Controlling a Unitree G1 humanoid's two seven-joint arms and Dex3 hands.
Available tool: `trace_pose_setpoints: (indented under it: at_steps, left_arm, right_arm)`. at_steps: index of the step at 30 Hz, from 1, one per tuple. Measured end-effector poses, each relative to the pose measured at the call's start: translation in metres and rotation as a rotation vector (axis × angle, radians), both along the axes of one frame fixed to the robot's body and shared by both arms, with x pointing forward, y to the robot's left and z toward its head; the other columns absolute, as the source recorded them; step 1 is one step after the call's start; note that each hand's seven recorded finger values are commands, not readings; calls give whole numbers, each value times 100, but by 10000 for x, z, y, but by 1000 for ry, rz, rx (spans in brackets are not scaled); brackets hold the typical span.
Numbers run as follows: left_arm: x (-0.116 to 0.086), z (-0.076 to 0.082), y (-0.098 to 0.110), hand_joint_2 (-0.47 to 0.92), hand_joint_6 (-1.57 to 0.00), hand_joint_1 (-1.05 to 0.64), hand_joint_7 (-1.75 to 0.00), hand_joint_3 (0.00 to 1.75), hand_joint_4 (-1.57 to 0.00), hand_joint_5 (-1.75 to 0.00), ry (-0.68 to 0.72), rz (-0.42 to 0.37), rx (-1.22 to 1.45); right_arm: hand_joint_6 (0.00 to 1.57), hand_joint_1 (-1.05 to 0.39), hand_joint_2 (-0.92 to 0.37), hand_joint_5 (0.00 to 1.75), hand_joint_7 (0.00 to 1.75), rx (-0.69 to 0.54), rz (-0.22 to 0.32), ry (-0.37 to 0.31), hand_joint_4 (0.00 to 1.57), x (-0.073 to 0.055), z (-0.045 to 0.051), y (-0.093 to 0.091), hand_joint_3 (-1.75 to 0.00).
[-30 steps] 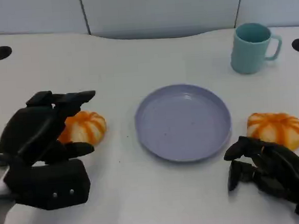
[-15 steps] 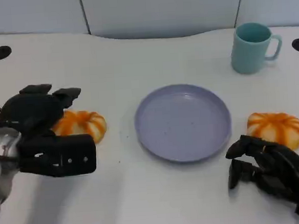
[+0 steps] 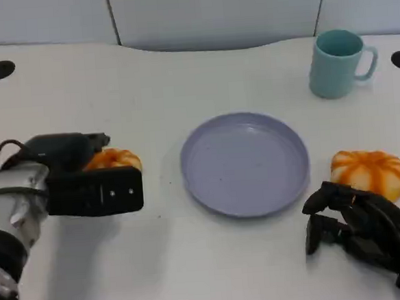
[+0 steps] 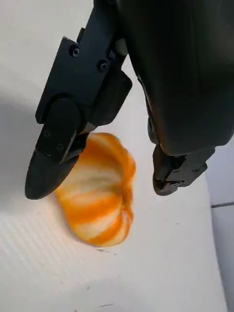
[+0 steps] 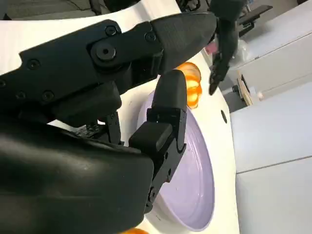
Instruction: Grasp the bread from the table and place it into the plate.
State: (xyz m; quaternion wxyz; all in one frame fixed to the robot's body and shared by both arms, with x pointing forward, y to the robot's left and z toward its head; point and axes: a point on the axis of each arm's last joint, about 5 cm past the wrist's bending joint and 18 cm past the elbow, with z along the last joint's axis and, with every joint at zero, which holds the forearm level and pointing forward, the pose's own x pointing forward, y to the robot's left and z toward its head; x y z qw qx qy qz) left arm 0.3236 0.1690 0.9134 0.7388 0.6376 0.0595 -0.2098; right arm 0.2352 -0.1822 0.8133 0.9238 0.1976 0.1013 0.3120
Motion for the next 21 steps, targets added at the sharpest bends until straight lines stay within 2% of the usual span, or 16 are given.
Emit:
trace_pose_setpoints:
  at_steps: [7,21]
  left_arm:
    - [41,-49,-138,79,-26,-88,-2,0,-13,-19,37,8,17]
    - [47,-105,-227,80,-19,-85,0,0,-2,-19,73,26,133]
  right_arm:
    - [75,-51,-92,161,99,-4,-7,-5,61,-10,-3,-1,-11]
    - [76,-51,-92,161,98,-3,-11,-13,60,-32,-9,-2,-11]
